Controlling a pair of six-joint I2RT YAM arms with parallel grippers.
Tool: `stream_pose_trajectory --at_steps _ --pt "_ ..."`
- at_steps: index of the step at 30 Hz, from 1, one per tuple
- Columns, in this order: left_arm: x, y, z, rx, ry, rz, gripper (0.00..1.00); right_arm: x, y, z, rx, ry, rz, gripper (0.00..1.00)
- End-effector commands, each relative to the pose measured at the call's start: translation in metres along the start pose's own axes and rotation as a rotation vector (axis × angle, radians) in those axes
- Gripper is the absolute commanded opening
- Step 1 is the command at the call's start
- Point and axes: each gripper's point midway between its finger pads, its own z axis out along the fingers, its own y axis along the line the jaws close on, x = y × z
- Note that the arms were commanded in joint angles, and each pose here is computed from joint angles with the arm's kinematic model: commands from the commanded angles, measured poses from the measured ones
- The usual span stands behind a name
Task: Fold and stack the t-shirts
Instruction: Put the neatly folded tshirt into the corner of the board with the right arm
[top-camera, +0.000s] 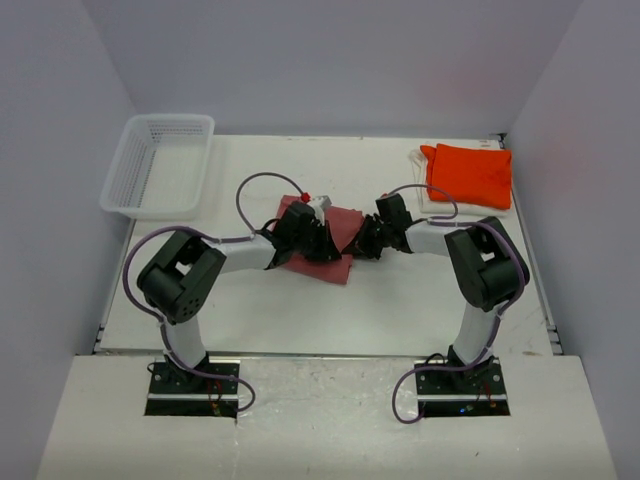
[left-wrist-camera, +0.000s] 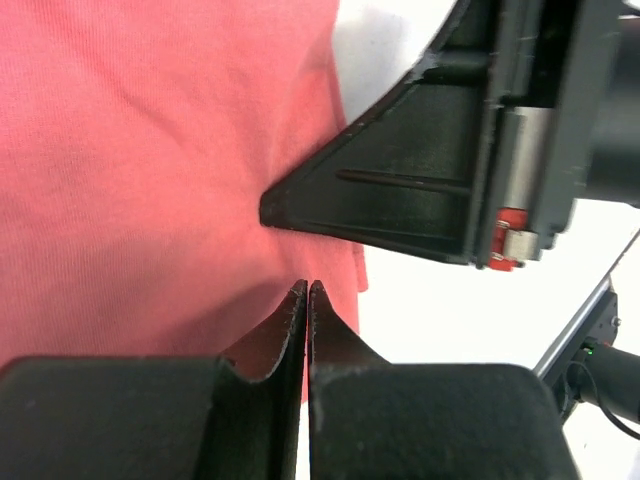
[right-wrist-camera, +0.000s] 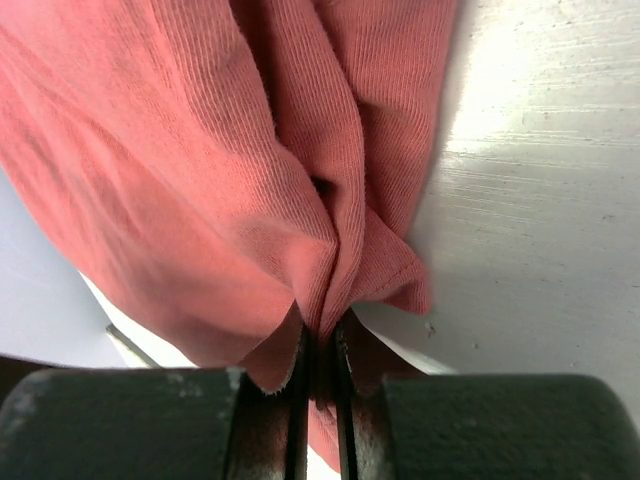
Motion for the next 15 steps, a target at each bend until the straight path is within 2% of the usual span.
stream_pose_trajectory --at_steps 1,6,10,15 --pt "-0.028 -0.025 -0.024 0.041 -0.092 0.056 0.0 0.006 -0.041 0.004 0.172 -0.015 -0.011 0.0" --pt "-0.045 -0.021 -0.044 -0.04 -0.162 0.107 0.0 -0.002 -0.031 -0.005 0.176 -0.042 -0.074 0.0" --pt "-0.051 -0.013 -0.052 -0.111 -0.176 0.13 0.0 -0.015 -0.023 -0.023 0.211 -0.092 -0.183 0.0" --pt "-0.049 -0.002 -0.047 -0.157 -0.163 0.121 0.0 -0.051 -0.001 -0.058 0.277 -0.226 -0.32 0.0"
